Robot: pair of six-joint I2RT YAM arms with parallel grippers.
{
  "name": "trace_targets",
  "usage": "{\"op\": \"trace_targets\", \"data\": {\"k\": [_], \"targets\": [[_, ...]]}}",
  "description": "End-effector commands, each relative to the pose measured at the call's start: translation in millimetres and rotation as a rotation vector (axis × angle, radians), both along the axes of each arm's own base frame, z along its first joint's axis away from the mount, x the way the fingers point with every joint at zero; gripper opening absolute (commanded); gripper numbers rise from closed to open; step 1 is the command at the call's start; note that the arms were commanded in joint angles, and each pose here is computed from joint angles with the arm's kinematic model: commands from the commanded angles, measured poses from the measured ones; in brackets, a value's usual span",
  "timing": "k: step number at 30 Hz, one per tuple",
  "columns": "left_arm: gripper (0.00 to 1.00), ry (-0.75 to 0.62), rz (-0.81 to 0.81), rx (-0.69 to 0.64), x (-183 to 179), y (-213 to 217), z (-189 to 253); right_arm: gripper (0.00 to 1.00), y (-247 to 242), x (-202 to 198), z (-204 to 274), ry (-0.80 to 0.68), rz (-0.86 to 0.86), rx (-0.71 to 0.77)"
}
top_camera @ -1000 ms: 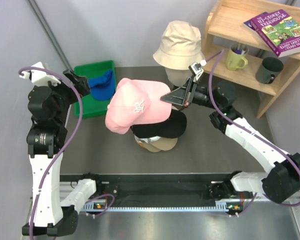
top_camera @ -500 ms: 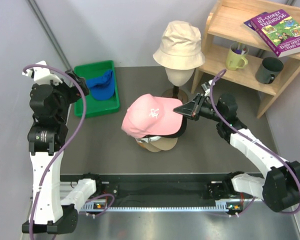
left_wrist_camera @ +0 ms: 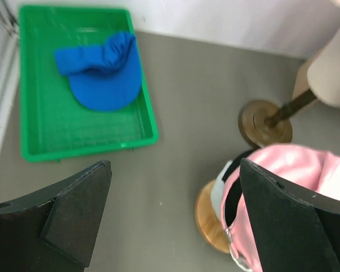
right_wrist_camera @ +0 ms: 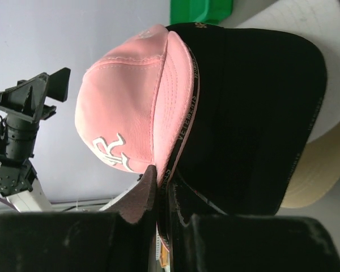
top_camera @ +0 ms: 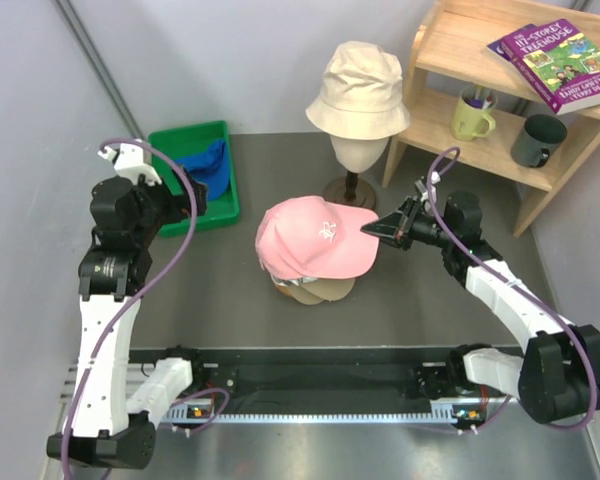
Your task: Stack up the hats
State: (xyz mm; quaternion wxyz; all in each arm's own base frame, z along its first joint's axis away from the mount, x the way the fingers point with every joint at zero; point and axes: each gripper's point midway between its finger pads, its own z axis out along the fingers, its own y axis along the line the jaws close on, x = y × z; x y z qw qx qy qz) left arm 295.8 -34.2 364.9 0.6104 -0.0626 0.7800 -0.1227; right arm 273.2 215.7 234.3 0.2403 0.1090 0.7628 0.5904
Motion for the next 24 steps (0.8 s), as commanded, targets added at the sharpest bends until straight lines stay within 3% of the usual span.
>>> {"op": "trace_targets", "data": {"k": [1, 7, 11, 24], "targets": [[0.99, -0.011, -0.089, 0.002, -4.5, -16.1, -8.8, 0.0, -15.9, 13.2, -38.5, 0.027, -0.053, -0.124], [0.99, 0.092, -0.253, -0.088, -9.8, -52.4, -62.8, 0.0, -21.7, 19.5, -74.6, 0.072, -0.061, -0.179], [0.98, 0.178, -0.269, -0.175, -13.1, -61.9, -105.8, 0.0, -24.0, 25.8, -87.6, 0.082, -0.066, -0.193], [0.95, 0.221, -0.312, -0.355, -9.6, -82.7, -151.1, 0.0, -30.2, 34.7, -111.4, 0.108, -0.076, -0.237]]}}
